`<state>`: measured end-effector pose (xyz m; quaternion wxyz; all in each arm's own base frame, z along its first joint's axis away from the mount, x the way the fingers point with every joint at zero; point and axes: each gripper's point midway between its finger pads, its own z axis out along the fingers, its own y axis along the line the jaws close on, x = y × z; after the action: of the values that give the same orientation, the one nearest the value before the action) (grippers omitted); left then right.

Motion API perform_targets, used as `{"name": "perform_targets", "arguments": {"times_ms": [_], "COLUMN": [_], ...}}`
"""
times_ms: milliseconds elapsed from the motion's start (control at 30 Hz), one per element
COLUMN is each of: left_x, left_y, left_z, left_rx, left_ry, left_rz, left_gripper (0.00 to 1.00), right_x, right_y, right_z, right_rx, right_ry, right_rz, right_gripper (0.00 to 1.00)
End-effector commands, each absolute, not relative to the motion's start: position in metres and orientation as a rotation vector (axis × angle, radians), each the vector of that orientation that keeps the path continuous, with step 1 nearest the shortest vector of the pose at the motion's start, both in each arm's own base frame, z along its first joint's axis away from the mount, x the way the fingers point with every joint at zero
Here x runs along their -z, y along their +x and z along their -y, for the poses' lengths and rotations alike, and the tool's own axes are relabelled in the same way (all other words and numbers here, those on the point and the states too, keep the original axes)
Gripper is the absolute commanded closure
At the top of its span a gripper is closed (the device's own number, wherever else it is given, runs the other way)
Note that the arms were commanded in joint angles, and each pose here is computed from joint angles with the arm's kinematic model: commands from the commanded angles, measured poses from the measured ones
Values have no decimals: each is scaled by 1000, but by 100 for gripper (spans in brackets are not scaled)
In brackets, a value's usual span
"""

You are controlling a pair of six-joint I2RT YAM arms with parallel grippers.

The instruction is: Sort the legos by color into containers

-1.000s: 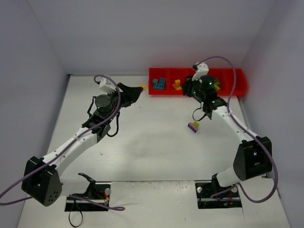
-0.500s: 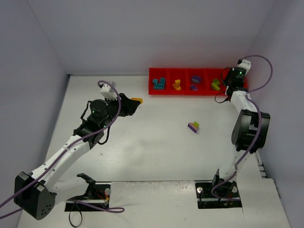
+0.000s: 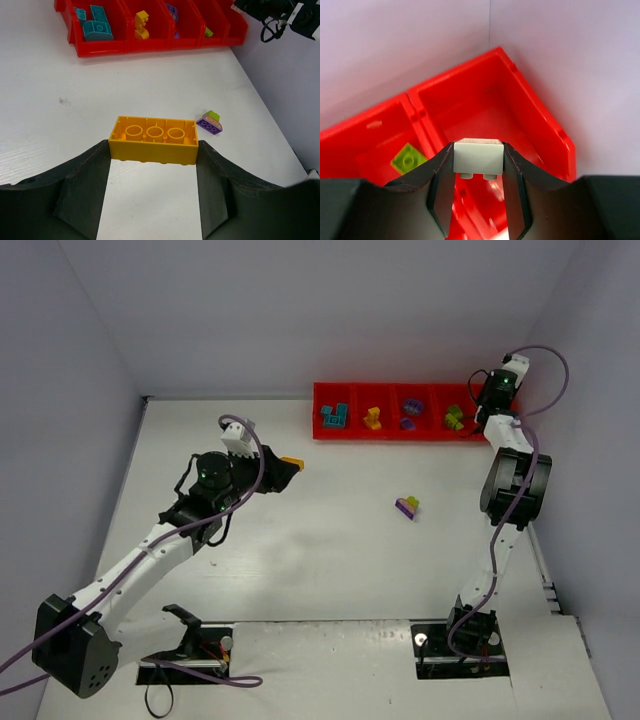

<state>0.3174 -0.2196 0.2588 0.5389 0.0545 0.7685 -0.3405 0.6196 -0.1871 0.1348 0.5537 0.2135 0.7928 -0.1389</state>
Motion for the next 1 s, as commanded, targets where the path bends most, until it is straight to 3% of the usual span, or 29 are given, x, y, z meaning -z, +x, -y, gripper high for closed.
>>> {"name": "perform_targets", "arguments": {"times_ms": [0, 67, 100, 300, 567, 700, 967], "left_x": [-277, -277, -278, -279, -279, -282, -293], "left_y": [324, 325, 325, 328, 327, 331, 349], "left_z": [225, 226, 226, 227, 231, 234, 259], "left_rx": [828, 823, 821, 798, 778, 717, 638], "left_ry": [174, 185, 190, 228, 325, 428, 675], "left_rz": [-1751, -1751, -1748, -1741, -1708, -1642, -1537], "left_gripper": [88, 88, 88, 88, 87, 87, 87], "right_x": [-181, -170, -167, -177, -244, -304, -316], "right_y": [640, 646, 651, 658, 638, 602, 528], "right_z": [207, 207, 206, 200, 160, 98, -47], "right_rx": [372, 364, 352, 319, 212, -27, -563], "right_ry": [513, 513, 506, 477, 334, 244, 29], "right_rz": [-1724, -1734, -1736, -1722, -1686, -1634, -1723], "right_gripper": [85, 74, 63, 38, 32, 32, 34]}}
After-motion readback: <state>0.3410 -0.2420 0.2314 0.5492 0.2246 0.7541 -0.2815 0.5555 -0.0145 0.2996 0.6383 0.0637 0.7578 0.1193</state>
